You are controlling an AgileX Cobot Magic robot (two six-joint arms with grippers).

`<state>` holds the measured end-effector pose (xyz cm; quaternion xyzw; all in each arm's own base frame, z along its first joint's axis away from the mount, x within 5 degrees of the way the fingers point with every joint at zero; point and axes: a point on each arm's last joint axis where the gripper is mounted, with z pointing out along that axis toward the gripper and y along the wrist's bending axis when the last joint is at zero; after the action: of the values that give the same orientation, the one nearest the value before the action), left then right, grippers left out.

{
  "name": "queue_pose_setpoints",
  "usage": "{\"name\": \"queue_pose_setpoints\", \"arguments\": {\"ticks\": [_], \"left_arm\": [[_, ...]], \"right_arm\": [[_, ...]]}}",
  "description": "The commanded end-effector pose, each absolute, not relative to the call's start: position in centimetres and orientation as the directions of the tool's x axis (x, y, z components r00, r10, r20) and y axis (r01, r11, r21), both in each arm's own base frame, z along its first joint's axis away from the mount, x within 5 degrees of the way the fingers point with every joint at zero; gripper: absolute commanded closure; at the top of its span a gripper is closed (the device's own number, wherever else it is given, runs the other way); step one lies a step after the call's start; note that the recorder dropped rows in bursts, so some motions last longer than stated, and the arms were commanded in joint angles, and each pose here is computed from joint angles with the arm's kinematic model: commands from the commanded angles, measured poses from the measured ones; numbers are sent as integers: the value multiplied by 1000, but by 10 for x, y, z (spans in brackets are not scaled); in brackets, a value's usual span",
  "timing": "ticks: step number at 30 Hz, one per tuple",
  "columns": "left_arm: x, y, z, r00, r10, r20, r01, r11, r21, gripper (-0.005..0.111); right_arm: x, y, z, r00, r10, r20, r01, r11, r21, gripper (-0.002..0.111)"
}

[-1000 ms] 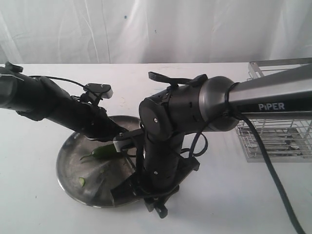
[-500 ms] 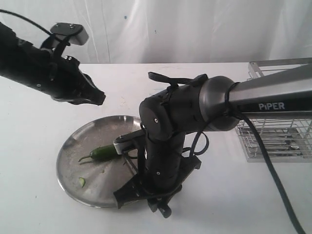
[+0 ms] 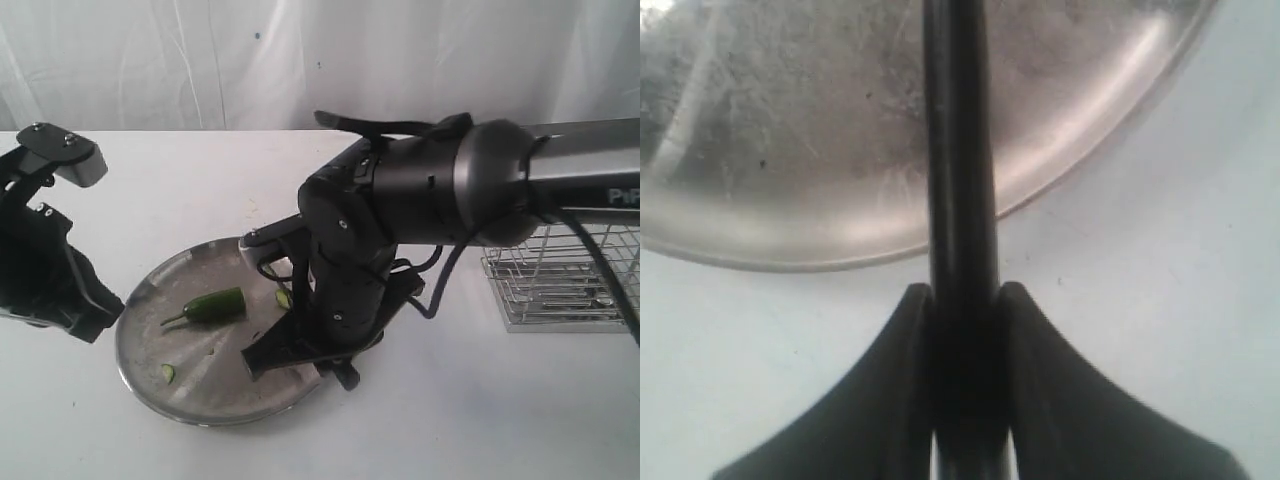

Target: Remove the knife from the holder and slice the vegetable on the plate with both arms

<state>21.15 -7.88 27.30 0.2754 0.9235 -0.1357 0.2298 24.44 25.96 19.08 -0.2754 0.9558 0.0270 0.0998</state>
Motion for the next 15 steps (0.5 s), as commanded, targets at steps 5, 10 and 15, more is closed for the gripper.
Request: {"name": "queue_pose_setpoints", "arguments": {"ticks": [5,10,15], "left_arm": [[213,-82,258,-758,291,-583,479,856,-196,107],[243,-81,244,-712,244,-659,422,898,-123,107],[283,-92,247,-689,263,-675,439,893,-100,104]], "right_arm": [[229,240,250,-807,-516,-288,-542,840,13,108],[223,250,239,-821,-522,-232,-556,824,114,108],[226,268,211,-830,-525,-189,-557,801,219,108]]}}
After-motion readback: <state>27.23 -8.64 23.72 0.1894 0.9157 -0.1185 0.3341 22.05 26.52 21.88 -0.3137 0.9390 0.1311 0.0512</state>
